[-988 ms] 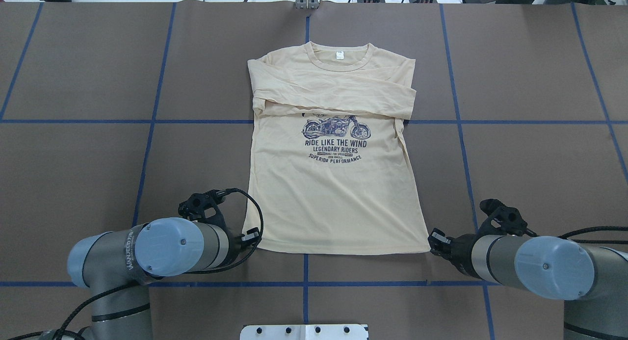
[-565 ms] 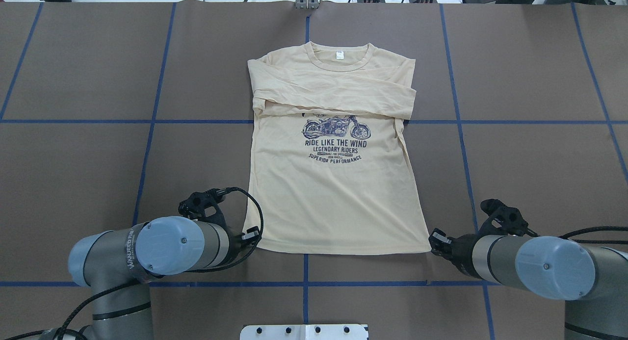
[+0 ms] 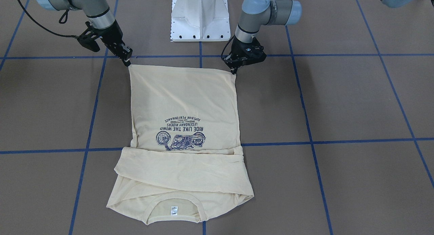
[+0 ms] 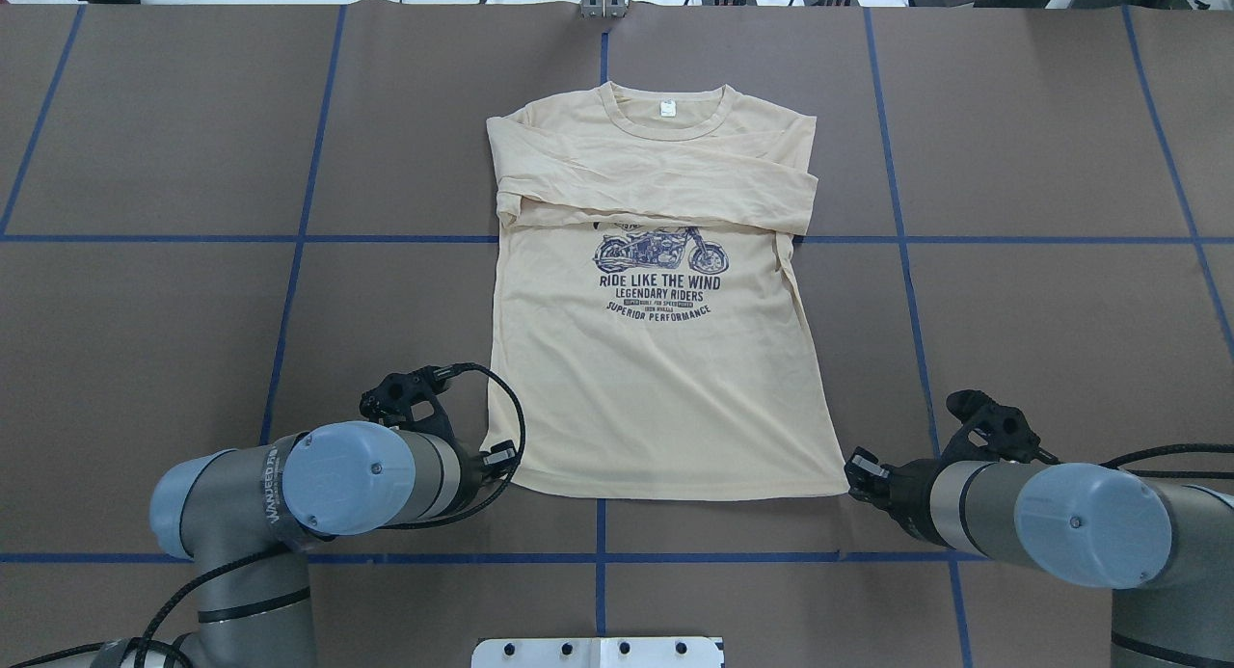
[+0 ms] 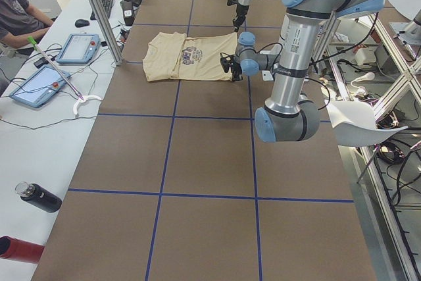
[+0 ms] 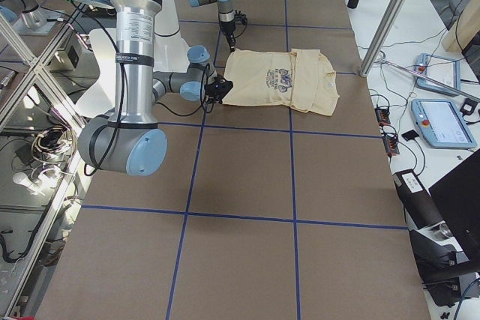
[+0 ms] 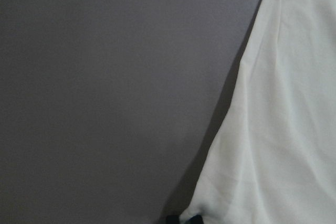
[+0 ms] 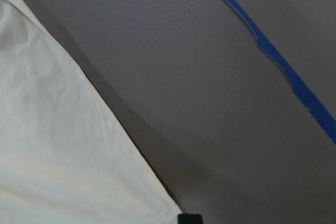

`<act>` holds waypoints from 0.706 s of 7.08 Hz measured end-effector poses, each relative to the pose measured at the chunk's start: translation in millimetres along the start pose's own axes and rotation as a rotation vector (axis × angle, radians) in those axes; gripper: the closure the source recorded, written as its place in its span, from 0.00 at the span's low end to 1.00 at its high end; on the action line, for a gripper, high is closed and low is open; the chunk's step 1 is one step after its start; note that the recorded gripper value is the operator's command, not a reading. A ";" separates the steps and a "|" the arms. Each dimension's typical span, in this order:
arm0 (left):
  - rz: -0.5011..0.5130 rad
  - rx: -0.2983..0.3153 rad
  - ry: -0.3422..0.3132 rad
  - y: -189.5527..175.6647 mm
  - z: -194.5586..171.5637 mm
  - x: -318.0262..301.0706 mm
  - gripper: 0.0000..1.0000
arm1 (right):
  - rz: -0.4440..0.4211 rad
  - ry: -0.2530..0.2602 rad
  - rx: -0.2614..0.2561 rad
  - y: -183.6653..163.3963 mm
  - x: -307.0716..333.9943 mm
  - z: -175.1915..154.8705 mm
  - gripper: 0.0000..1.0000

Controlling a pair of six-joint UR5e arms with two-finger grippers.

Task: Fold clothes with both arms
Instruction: 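Grasp both hem corners nearest the robot with the left and right grippers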

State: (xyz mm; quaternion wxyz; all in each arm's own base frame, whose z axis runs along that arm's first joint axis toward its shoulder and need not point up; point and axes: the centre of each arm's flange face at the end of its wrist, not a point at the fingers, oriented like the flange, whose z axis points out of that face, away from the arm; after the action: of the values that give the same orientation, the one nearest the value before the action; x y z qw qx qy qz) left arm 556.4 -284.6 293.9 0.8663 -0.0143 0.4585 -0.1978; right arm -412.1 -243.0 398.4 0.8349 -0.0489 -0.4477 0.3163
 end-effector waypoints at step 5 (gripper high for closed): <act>0.003 -0.013 0.084 5.3 -58.4 15.2 1.00 | 0.000 0.003 0.000 -3.1 5.0 -7.4 1.00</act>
State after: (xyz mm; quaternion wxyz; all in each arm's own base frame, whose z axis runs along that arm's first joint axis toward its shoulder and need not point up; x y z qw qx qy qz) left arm 519.1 -276.0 247.0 0.8464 -0.0109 0.4958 -0.1941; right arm -402.8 -241.1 398.7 0.8356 -0.0493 -0.4466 0.3161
